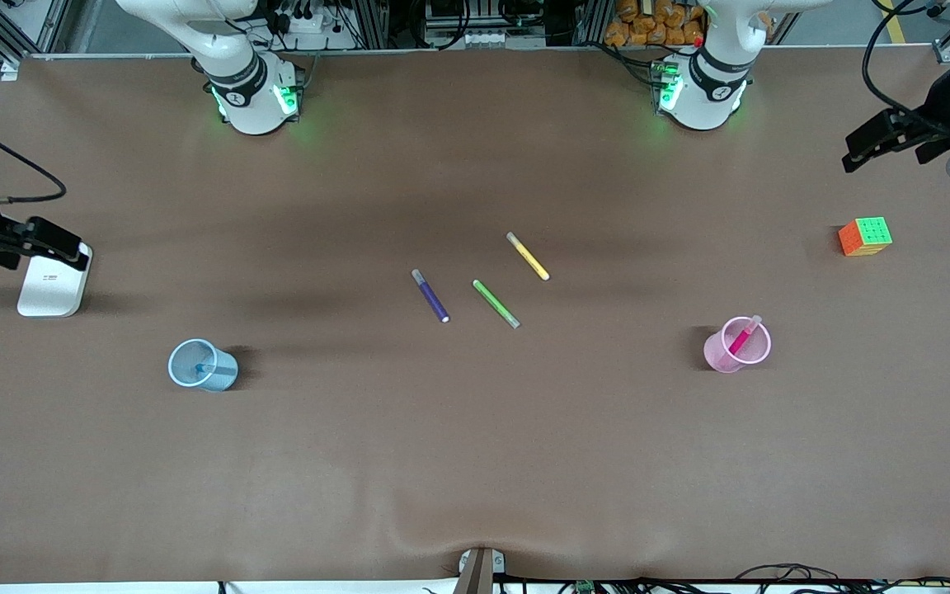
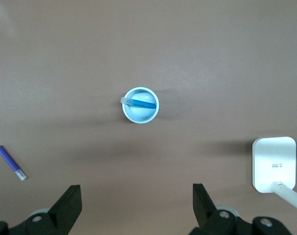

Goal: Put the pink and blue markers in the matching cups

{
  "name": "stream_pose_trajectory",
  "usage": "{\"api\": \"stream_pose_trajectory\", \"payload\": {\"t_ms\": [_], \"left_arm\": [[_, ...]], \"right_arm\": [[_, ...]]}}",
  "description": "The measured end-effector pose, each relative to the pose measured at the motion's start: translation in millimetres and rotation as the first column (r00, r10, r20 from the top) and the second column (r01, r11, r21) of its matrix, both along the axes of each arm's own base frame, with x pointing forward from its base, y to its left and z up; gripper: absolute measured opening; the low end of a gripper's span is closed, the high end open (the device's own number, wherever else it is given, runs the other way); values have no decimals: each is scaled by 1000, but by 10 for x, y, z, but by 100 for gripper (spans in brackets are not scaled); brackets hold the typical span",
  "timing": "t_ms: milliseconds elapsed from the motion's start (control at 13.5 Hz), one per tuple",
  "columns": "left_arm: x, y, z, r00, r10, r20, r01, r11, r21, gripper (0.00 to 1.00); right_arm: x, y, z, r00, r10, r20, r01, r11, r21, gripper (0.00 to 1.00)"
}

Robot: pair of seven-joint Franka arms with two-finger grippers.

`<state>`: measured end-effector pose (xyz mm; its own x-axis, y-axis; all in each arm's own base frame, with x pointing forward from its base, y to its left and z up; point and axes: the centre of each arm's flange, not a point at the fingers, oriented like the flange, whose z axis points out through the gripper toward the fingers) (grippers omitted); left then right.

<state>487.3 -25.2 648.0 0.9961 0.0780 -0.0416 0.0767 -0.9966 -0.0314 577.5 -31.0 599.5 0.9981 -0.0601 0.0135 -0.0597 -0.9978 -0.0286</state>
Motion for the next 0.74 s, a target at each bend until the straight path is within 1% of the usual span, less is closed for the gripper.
{"api": "stream_pose_trajectory", "payload": {"t_ms": [74,297,743], "left_arm": [[-29,2,31,1000,-12,3,12,1000,-1,100],[-62,3,66,1000,-18,8,18,1000,-1,100],[-58,28,77,1000,-19,11,19,1000,-2,100]], "right_arm": [[-40,-31,53,1000,-7,1,7,1000,0,100],[-139,-60,133,1000,-16,-17,16,1000,0,100],[-161,-60,133,999,-19,-28,19,1000,-2,100]]}}
